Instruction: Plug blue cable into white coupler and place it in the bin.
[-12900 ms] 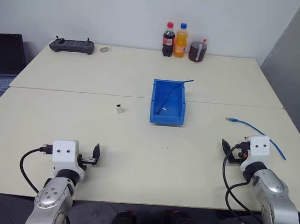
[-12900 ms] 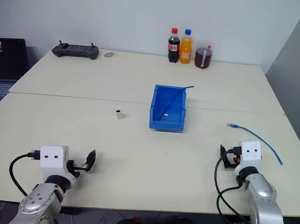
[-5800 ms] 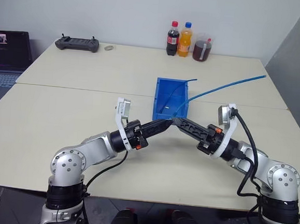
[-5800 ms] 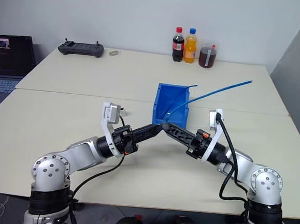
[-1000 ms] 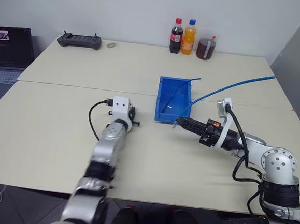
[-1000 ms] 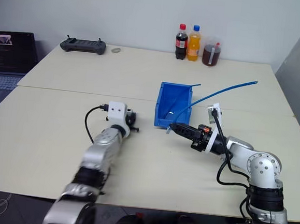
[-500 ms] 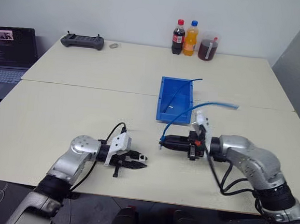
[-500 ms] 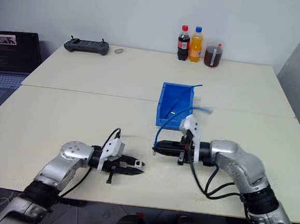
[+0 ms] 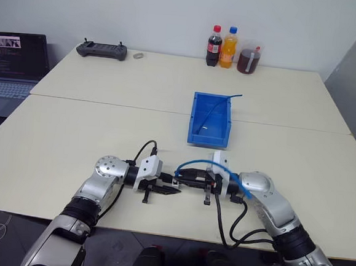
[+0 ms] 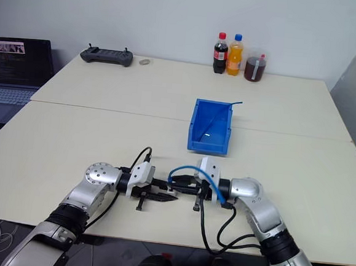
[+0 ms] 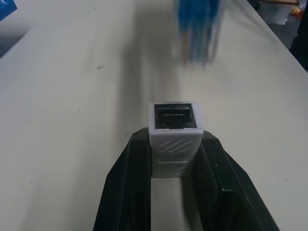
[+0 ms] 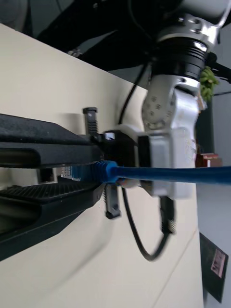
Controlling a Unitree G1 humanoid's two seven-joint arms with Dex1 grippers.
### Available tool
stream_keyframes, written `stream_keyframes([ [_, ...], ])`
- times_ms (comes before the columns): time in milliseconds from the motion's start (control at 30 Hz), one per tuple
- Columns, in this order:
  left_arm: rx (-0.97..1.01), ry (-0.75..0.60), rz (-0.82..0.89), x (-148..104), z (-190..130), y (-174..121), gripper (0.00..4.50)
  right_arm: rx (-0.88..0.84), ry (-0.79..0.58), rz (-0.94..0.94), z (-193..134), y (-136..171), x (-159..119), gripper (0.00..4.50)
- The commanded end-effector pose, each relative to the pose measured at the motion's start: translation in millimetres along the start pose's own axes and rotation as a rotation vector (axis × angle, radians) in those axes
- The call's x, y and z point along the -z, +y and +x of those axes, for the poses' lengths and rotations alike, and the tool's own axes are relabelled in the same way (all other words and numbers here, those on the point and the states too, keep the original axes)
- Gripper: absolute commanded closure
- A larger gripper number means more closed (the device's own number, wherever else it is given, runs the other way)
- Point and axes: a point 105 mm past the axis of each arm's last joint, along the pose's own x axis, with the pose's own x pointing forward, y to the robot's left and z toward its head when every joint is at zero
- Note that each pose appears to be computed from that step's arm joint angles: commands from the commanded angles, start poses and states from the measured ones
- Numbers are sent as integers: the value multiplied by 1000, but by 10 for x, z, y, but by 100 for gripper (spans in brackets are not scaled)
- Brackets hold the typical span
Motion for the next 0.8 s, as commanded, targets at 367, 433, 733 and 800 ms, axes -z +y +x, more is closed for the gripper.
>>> stream_keyframes([
  [367,-11,23,-49,71,25,-51,371,58,-37,-17,36,-199,-41,436],
  [433,-8,24,-49,73,27,-56,371,43,-30,-19,27,-185,-43,436],
  [733,-5,26,-49,63,26,-34,371,-17,20,-33,14,-94,91,436],
  [800,-5,30,-49,69,15,-34,371,-19,31,-32,37,-91,117,436],
])
